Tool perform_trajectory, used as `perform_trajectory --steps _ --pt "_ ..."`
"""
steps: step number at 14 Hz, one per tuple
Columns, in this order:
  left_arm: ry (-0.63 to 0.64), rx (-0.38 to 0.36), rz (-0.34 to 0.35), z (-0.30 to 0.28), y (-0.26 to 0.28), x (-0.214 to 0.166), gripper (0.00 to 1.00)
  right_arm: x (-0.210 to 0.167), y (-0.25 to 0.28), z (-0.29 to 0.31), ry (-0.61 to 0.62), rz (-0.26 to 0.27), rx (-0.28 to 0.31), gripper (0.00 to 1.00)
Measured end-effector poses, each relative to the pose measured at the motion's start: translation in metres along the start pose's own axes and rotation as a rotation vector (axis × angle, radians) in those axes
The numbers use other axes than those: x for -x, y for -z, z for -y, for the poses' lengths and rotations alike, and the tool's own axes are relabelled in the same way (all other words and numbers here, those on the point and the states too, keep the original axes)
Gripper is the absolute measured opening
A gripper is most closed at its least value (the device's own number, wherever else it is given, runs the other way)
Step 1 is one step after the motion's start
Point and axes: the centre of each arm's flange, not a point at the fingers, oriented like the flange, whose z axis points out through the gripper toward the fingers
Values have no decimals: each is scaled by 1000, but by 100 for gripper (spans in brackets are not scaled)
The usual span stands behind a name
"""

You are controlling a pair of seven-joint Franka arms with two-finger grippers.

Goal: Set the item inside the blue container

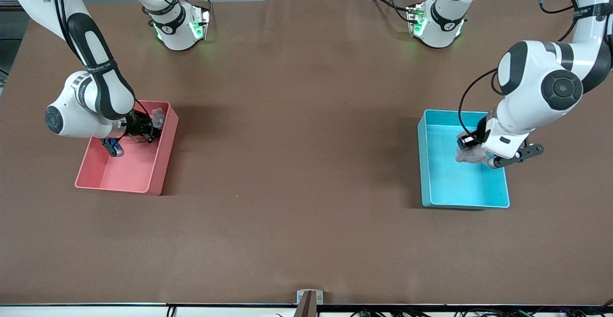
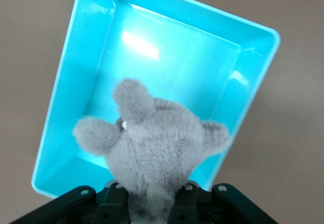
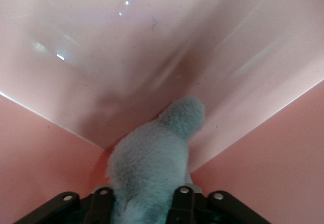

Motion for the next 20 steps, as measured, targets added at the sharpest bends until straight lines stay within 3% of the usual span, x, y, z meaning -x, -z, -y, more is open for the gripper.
perform_trajectory --steps 5,9,12,15,18,20 --pt "-72 -27 -22 7 -83 -24 21 -2 32 14 31 44 1 26" --pt "-79 -45 18 7 -125 -26 21 -11 117 24 79 61 31 26" --pt "-79 -52 39 8 -138 -25 21 7 183 42 62 64 53 26" --pt "-80 -59 61 8 -152 -23 21 55 194 92 -7 61 65 26" --pt "-81 -62 72 8 -163 -23 23 132 165 170 -80 34 20 26" --pt "-81 -59 65 8 -161 -24 39 192 138 222 -140 -30 -25 26"
